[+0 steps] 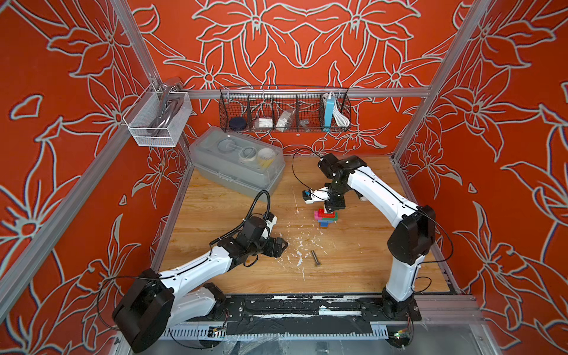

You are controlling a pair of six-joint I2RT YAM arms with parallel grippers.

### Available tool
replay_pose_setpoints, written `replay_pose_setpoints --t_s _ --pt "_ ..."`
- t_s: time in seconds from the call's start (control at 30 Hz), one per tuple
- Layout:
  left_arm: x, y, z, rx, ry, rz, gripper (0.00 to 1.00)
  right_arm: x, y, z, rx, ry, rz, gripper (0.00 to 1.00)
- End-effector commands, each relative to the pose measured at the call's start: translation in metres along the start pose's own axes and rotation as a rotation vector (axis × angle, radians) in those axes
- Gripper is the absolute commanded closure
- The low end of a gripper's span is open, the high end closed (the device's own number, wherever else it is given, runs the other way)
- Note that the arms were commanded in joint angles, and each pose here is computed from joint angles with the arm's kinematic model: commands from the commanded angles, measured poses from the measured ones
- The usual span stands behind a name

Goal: Assemble a spoon with lego
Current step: Assemble the lego brick with the lego brick.

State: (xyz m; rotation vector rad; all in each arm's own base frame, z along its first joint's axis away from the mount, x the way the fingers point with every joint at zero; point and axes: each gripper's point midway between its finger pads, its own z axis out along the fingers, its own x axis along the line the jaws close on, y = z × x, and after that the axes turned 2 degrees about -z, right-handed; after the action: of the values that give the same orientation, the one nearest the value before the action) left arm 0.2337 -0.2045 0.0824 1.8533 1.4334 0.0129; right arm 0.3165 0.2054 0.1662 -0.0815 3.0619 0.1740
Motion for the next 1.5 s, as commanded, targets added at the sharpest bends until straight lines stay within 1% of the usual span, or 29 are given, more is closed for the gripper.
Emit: replay_pose_setpoints --t_s 0.0,0.3,0.7,1.07,1.13,1.27,1.3,1.4,1.43,1.47 --pt "-0.002 0.006 -0.001 -0.009 0.005 0.019 0.19 0.004 -0.002 0.010 0.002 0.041 0.013 1.00" --pt "-0.002 0.005 -0.002 -0.007 0.010 0.023 0.19 0.005 -0.002 0.016 0.005 0.056 0.017 1.00" --pt "0.000 0.005 -0.004 -0.009 0.022 0.027 0.19 0.010 -0.007 0.035 0.021 0.095 0.031 1.00" --pt "0.002 0.005 -0.007 -0.010 0.035 0.033 0.19 0.034 -0.025 0.080 0.060 0.194 0.070 1.00" --pt "0.002 0.005 -0.007 -0.010 0.037 0.034 0.19 0.030 -0.024 0.080 0.066 0.187 0.077 1.00" --pt "0.003 0.004 -0.007 -0.007 0.041 0.036 0.19 0.016 -0.017 0.060 0.045 0.138 0.083 1.00" --pt "0.004 0.004 -0.007 -0.009 0.042 0.036 0.19 0.014 -0.014 0.052 0.036 0.129 0.079 0.95" --pt "0.003 0.004 -0.007 -0.009 0.042 0.038 0.19 0.008 -0.009 0.036 0.015 0.092 0.075 0.76" --pt "0.004 0.004 -0.007 -0.009 0.042 0.037 0.19 0.007 -0.008 0.032 0.007 0.085 0.070 0.68" --pt "0.004 0.004 -0.006 -0.008 0.044 0.037 0.19 0.007 -0.008 0.030 0.008 0.077 0.069 0.62"
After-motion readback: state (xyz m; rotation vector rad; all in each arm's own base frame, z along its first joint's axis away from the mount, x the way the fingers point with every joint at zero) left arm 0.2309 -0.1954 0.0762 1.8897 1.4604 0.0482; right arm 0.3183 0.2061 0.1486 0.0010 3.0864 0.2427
